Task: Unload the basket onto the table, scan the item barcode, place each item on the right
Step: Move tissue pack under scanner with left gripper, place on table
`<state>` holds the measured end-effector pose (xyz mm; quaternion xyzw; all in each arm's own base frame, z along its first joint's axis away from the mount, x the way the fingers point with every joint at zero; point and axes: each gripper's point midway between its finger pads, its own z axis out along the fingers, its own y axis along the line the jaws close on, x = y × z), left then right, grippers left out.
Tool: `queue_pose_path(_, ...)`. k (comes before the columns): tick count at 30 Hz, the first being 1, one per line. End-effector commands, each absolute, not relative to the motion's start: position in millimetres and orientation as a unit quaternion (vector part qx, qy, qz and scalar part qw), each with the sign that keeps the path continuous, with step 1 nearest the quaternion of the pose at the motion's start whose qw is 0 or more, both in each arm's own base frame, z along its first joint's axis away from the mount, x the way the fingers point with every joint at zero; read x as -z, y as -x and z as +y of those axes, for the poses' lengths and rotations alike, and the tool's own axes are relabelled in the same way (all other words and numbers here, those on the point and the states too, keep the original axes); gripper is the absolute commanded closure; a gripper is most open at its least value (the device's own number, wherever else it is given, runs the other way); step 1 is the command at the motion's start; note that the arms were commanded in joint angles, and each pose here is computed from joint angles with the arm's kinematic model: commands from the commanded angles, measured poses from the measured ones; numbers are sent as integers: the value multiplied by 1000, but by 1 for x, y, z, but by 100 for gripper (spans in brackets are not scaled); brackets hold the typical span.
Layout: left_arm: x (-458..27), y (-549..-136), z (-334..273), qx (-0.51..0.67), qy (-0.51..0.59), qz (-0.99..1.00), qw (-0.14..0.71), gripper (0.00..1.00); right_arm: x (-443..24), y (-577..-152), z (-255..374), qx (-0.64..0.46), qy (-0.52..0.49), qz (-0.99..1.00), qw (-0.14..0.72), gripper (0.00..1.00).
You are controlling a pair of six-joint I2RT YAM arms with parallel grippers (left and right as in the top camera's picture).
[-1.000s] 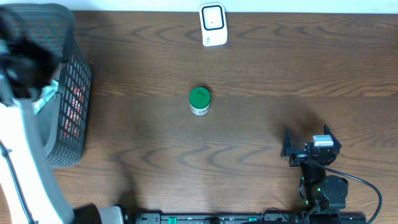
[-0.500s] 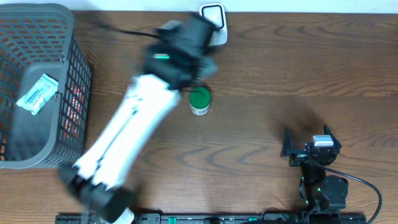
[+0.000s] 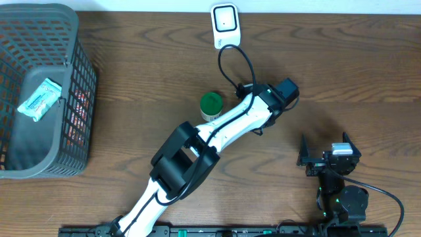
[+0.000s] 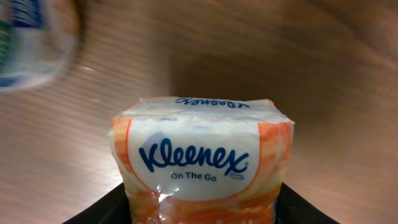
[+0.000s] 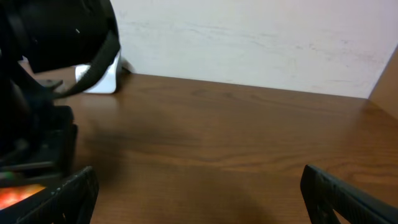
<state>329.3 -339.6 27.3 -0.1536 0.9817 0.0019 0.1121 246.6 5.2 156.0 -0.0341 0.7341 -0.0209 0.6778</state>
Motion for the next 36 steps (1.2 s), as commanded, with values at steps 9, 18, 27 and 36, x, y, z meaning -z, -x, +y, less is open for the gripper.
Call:
queue_pose_path(9, -67, -353, -380, 123, 240, 955, 125, 2, -155, -247, 2, 20, 24, 735, 677, 1)
queue_pose_path(18, -223, -375, -351, 170, 28, 941, 289, 2, -155, -247, 2, 20, 24, 735, 677, 1)
queue_pose_path(27, -388, -366, -121, 47, 71, 887, 455, 2, -155, -247, 2, 20, 24, 735, 677, 1)
queue_pose_path(36, -385, -324, 118, -52, 341, 843, 412, 2, -155, -247, 2, 20, 24, 735, 677, 1)
